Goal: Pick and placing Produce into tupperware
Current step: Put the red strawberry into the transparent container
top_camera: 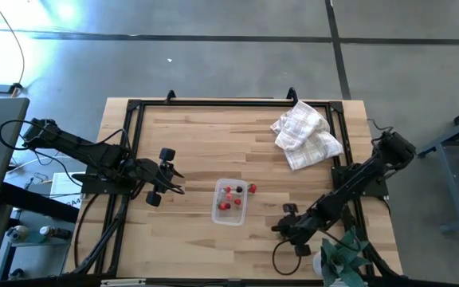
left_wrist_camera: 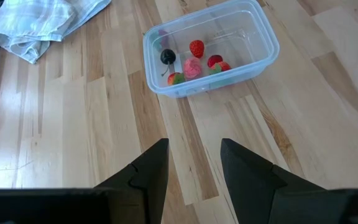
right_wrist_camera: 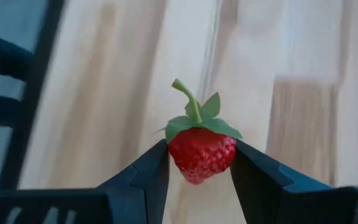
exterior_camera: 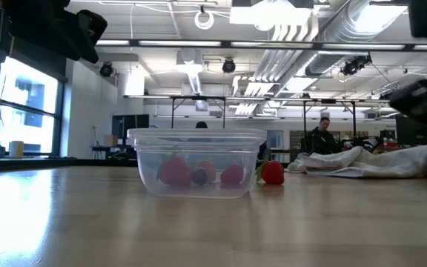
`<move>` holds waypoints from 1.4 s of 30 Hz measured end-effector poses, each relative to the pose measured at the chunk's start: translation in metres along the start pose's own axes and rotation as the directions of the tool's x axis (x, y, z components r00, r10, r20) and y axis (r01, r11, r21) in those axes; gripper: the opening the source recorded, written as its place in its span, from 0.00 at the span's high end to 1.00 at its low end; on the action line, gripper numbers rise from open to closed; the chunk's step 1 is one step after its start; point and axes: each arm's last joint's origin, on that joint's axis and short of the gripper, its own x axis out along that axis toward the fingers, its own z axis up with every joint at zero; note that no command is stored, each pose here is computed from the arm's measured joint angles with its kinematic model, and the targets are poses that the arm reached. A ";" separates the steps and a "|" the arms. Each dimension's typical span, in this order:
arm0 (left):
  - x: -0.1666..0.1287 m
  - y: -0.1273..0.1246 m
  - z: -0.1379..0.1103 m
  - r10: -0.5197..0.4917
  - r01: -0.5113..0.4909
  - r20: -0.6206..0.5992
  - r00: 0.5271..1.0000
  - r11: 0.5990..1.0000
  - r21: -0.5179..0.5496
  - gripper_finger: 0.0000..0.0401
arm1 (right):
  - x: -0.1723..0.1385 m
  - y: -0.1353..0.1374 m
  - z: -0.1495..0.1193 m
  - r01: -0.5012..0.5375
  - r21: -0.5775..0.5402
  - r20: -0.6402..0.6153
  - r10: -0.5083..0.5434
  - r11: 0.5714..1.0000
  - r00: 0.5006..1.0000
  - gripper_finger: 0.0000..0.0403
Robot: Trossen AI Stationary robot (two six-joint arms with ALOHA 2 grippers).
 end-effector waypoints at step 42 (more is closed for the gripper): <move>0.000 0.000 0.000 0.000 0.000 0.000 1.000 1.000 0.000 0.66 | 0.040 -0.103 0.186 0.006 -0.025 -0.198 -0.011 1.000 0.980 0.64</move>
